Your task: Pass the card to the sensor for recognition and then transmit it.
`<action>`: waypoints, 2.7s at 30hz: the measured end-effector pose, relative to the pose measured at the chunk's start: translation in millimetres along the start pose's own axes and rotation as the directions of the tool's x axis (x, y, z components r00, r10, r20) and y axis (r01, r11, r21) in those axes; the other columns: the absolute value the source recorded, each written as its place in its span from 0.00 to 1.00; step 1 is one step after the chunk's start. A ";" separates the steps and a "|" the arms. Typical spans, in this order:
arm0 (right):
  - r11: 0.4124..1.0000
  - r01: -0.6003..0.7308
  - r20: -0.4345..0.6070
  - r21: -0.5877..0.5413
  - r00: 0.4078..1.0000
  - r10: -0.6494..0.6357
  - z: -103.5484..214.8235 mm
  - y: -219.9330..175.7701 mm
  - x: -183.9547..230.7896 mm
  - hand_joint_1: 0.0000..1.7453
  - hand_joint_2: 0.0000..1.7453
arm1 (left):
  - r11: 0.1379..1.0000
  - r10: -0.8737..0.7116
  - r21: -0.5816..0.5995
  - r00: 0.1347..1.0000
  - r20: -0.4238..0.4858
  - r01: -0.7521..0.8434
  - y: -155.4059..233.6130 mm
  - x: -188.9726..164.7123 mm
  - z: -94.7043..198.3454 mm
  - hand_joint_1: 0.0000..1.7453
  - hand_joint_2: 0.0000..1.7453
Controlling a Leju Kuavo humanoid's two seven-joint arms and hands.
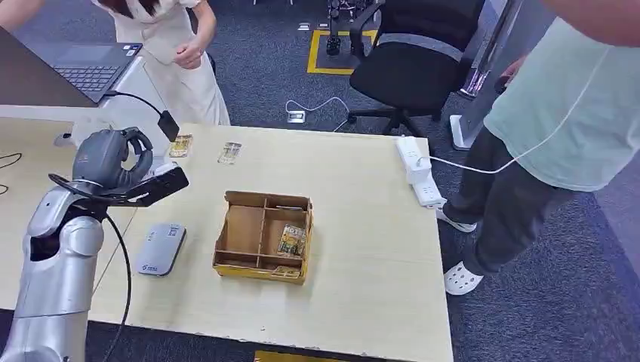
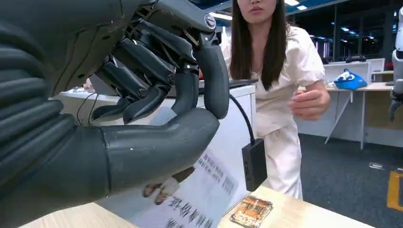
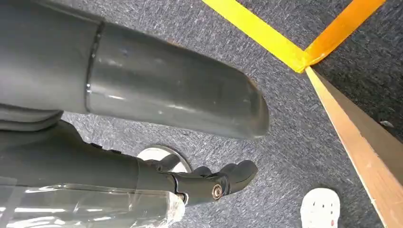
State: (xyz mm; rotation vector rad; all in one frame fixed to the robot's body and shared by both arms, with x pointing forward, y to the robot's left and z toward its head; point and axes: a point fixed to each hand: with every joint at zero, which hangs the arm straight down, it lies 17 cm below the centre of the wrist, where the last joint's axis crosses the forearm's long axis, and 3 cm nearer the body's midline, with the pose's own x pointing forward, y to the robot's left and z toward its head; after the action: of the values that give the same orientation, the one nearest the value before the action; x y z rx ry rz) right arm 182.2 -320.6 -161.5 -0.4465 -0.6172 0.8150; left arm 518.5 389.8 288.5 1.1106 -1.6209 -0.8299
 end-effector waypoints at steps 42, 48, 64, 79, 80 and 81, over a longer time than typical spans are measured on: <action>1.000 0.010 -0.006 0.007 1.000 -0.010 -0.4 2.7 0.2 0.00 0.00 | 1.000 0.012 0.023 1.000 0.016 -0.013 6.3 4.1 -0.4 0.00 1.00; 1.000 0.017 -0.007 0.007 1.000 -0.017 -0.7 2.9 2.1 0.00 0.00 | 0.999 -0.048 0.018 0.999 -0.025 0.049 4.8 -6.8 2.4 0.00 1.00; 0.999 0.050 -0.018 0.000 0.999 -0.050 -0.6 -1.9 5.0 0.00 0.00 | 0.983 -0.182 0.000 0.962 -0.203 0.186 4.2 -65.2 30.1 0.00 1.00; 1.000 0.000 -0.015 -0.017 1.000 0.000 3.0 -3.2 -12.7 0.00 0.00 | 0.973 0.052 -0.232 0.973 0.224 0.002 -50.2 17.7 105.2 0.00 1.00; 1.000 -0.003 -0.016 -0.017 1.000 0.003 3.2 -3.5 -14.6 0.00 0.00 | 0.961 0.052 -0.276 0.961 0.272 0.026 -60.0 36.2 108.5 0.00 1.00; 1.000 -0.005 -0.018 -0.017 1.000 0.005 3.2 -3.9 -15.8 0.00 0.00 | 0.952 0.049 -0.301 0.951 0.305 0.047 -66.5 48.2 111.5 0.00 1.00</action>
State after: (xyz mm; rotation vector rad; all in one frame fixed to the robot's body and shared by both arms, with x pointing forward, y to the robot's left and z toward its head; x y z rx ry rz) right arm 173.8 -335.0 -162.0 -0.4702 -0.6072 0.8100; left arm 425.0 322.7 211.6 0.7870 -1.6715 -1.2578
